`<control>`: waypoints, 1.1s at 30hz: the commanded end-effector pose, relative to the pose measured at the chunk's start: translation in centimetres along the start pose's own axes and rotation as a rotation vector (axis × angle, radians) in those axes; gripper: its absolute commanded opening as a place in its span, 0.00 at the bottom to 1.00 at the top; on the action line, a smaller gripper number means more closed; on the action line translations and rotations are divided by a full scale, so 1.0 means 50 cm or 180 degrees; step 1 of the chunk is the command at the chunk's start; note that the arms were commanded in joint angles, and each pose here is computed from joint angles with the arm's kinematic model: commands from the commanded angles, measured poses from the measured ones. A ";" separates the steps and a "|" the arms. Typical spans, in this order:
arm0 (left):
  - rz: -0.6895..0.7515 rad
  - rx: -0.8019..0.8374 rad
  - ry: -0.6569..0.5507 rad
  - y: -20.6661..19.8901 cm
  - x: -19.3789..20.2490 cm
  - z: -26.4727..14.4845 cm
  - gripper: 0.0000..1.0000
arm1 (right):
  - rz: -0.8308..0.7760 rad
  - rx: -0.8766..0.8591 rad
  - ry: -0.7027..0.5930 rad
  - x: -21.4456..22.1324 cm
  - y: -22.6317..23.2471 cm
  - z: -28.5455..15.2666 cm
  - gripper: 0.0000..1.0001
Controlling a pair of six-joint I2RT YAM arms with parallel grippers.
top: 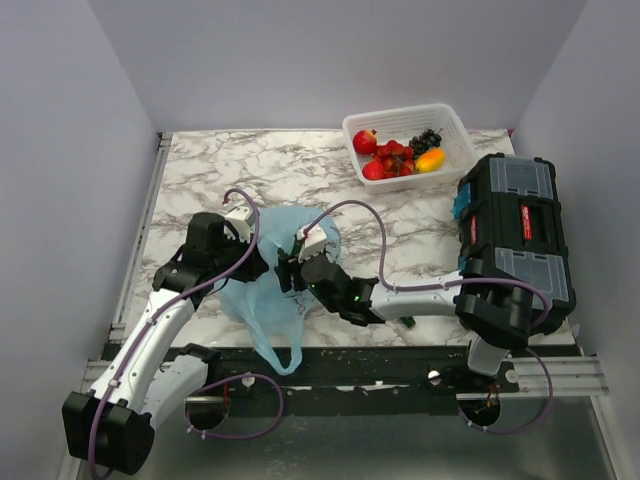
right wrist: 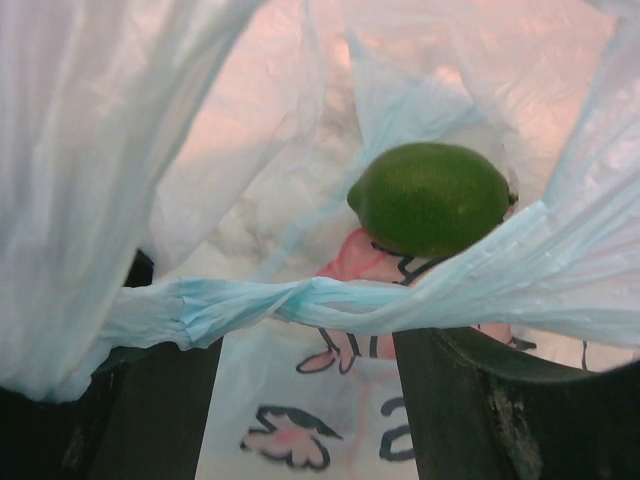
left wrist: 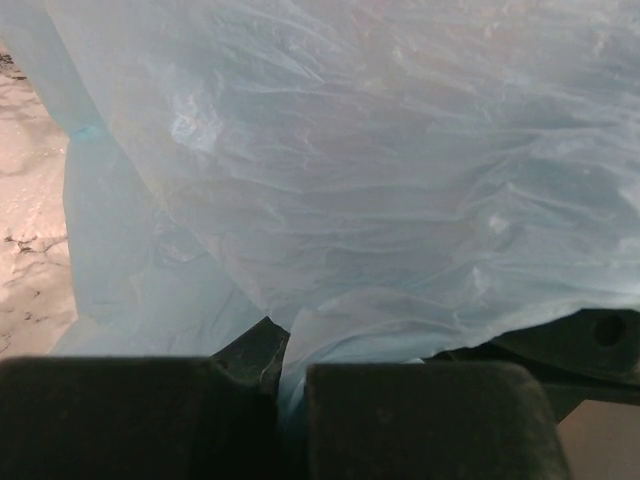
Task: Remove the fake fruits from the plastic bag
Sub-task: Take out the fake fruit from the plastic bag.
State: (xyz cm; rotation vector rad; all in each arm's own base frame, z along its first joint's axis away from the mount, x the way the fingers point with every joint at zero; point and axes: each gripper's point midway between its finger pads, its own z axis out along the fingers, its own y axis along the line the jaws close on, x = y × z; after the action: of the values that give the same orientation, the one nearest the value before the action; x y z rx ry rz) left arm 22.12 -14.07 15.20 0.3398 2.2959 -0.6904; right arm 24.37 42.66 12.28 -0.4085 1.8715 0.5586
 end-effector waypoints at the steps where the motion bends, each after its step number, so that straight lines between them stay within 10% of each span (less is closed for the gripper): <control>1: 0.0069 0.0093 -0.0100 -0.010 -0.012 -0.006 0.00 | 0.0279 -0.0239 -0.0322 -0.072 0.024 -0.009 0.70; 33: 0.0080 0.0154 -0.0111 -0.017 -0.012 -0.007 0.00 | 0.0495 0.0666 -0.0197 -0.005 -0.078 0.199 0.90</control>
State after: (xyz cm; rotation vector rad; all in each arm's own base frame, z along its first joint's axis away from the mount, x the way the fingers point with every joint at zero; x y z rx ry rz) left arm 21.99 -14.33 15.81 0.3536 2.2682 -0.7114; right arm 32.84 45.32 10.61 -0.1508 1.8758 0.5412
